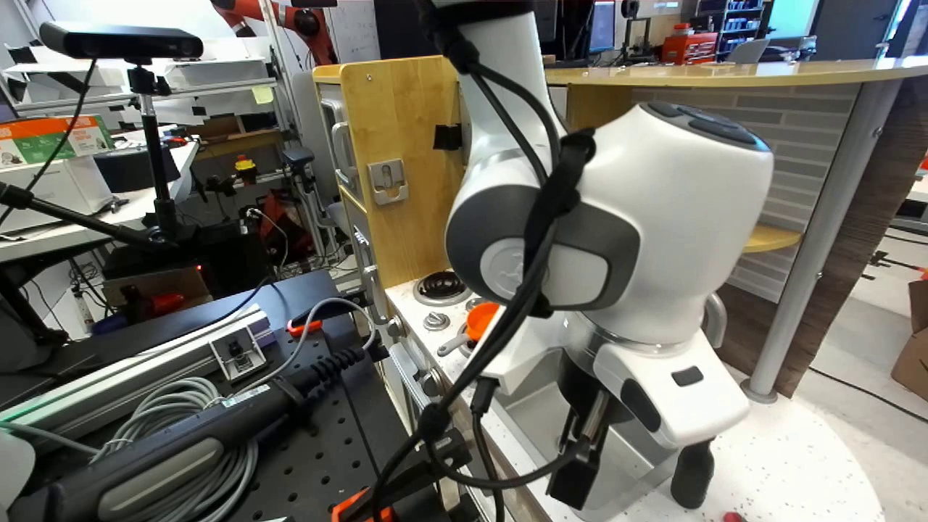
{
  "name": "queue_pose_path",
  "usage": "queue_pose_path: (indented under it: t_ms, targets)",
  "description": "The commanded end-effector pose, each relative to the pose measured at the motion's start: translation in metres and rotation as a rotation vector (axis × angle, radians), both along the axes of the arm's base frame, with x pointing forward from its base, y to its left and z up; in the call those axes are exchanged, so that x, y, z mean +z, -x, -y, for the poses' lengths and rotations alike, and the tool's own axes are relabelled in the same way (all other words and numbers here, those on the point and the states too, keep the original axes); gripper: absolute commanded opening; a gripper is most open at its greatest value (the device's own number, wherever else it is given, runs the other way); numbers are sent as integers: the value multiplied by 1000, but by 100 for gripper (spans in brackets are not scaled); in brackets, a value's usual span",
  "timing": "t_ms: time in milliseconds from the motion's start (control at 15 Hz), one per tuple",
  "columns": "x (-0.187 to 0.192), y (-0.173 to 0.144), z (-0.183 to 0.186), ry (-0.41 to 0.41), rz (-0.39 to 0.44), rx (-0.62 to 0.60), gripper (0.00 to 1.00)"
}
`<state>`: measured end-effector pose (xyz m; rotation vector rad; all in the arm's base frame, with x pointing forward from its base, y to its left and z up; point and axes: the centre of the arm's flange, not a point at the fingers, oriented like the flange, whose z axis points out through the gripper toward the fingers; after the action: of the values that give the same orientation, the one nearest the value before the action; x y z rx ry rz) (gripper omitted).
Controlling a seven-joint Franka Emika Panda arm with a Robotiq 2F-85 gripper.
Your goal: Remove the orange block from the orange pan and place it on the right side of the counter
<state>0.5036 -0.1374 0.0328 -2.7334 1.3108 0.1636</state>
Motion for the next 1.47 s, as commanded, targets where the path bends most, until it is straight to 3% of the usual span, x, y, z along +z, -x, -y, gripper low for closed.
queue_pose_path:
  t_ms: [0,467,800,867,1400]
  targets:
    - [47,15,-37,-22,0,173,100]
    - [124,7,-119,71,15,563,100]
    - [143,28,-171,11,2,824,100]
    - [129,12,-163,32,18,730,100]
    - [132,22,-174,13,8,800,100]
